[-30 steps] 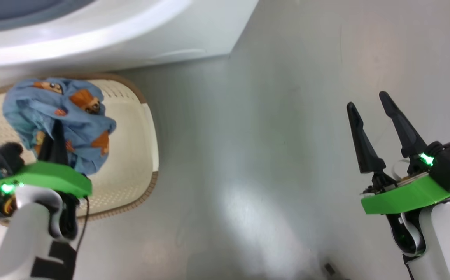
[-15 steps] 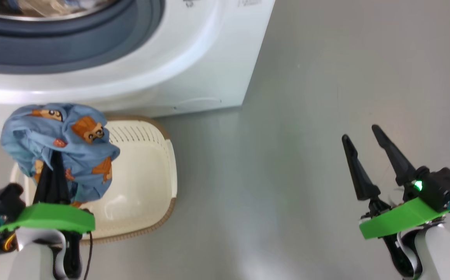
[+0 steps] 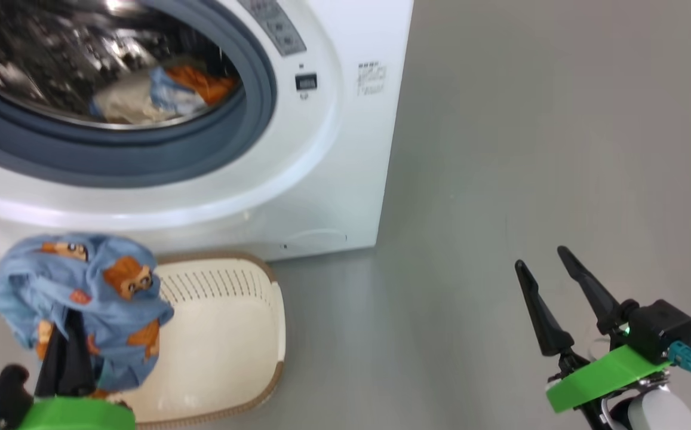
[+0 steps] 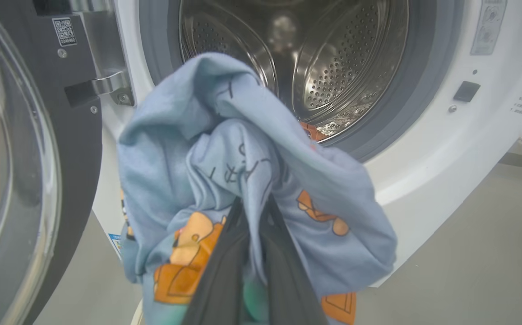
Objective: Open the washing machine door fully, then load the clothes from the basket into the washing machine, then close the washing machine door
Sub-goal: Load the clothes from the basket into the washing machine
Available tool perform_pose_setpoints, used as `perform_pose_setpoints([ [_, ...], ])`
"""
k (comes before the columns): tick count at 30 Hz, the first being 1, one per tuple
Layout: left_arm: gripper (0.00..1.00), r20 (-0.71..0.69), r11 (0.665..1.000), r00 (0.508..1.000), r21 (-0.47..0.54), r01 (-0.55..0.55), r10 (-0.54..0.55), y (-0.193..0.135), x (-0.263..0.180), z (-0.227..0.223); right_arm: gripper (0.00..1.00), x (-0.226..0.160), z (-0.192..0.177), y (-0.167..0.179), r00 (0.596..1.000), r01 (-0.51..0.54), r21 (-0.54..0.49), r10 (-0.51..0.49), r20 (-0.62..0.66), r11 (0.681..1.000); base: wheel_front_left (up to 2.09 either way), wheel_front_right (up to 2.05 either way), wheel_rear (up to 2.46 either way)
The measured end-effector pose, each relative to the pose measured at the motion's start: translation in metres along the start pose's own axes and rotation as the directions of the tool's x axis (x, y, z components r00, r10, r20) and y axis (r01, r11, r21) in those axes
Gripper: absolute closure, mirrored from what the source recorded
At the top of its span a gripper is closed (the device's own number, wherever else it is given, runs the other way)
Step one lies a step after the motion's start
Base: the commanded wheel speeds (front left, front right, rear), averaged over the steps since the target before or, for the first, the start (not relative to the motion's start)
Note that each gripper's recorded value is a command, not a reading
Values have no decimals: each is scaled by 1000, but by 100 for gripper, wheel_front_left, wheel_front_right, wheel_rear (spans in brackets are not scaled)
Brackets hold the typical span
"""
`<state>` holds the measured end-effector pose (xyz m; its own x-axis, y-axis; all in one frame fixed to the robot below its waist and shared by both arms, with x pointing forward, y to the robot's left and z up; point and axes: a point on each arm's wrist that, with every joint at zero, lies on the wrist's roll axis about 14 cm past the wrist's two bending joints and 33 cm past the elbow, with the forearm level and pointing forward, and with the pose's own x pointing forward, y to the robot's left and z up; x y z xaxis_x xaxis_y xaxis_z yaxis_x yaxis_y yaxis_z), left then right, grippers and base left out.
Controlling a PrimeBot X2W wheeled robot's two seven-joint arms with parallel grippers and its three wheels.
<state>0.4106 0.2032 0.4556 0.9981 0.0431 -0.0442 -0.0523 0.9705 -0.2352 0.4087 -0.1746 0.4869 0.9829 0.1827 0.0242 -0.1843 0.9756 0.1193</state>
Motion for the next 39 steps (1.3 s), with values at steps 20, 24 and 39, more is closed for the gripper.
perform_pose_setpoints([
  [20, 100, 122, 999, 992, 42, -16, 11, 7, -55, 46, 0, -38, 36, 5, 995, 14, -12, -13, 95, 1000, 0, 0, 0],
  [24, 100, 120, 999, 993, 42, -10, 5, 4, -54, 45, 0, -37, 35, 5, 996, 14, -11, -13, 92, 1000, 0, 0, 0],
  [39, 100, 97, 999, 995, 30, -16, 13, 3, -52, 37, 0, -32, 29, 7, 997, 8, -3, -7, 76, 1000, 0, 0, 0],
])
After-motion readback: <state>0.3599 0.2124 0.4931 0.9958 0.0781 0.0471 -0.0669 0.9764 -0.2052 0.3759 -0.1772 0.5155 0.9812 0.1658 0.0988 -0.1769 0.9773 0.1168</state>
